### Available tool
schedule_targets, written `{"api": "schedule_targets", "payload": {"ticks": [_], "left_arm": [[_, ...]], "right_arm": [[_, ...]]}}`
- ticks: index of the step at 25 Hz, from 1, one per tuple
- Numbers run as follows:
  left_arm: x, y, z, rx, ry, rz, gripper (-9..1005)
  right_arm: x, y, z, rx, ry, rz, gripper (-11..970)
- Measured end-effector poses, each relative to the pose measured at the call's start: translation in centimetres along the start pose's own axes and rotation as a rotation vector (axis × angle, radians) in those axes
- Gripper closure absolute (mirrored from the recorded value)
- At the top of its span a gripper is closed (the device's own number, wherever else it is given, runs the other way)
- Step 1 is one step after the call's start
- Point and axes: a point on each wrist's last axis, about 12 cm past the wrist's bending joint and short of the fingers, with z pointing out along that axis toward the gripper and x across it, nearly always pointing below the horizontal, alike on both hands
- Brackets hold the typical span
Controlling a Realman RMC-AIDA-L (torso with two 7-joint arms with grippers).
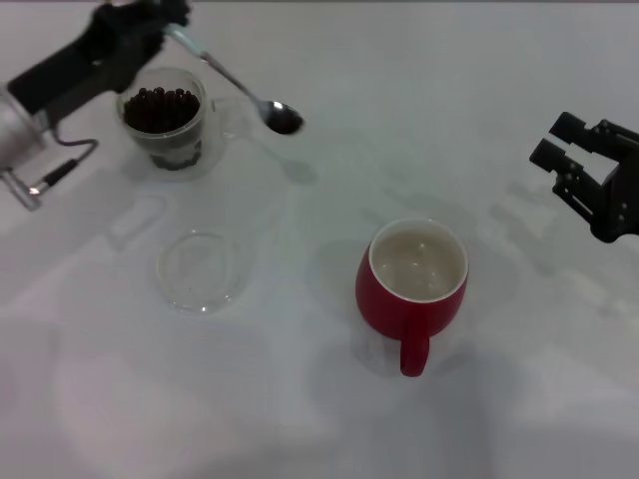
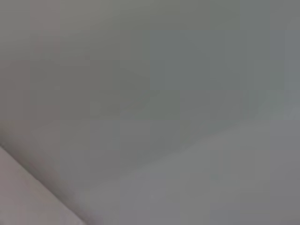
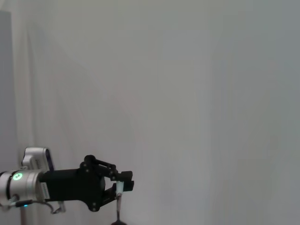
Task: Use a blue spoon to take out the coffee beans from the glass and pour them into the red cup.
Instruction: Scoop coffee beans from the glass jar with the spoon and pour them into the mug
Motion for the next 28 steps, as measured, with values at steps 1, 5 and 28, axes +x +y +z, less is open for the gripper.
{"api": "schedule_targets", "payload": {"ticks": [1,5,28], "left_arm": [[0.4,-0.2,0.5,0.013,0.025,-0.003,872],[1.4,-0.7,1.7,0.036,0.077,-0.009,872],[6.6,-3.9,8.9,0.155,0.435,0.361,873]], "right_arm": [[0.0,-0.1,0.0,0.008,-0.002,-0.002,583],[0.0,-0.3,0.0,0.039,-0.012,-0.005,583],[0.6,0.3,-0.8,0.07,-0.01,0.009,584]]}}
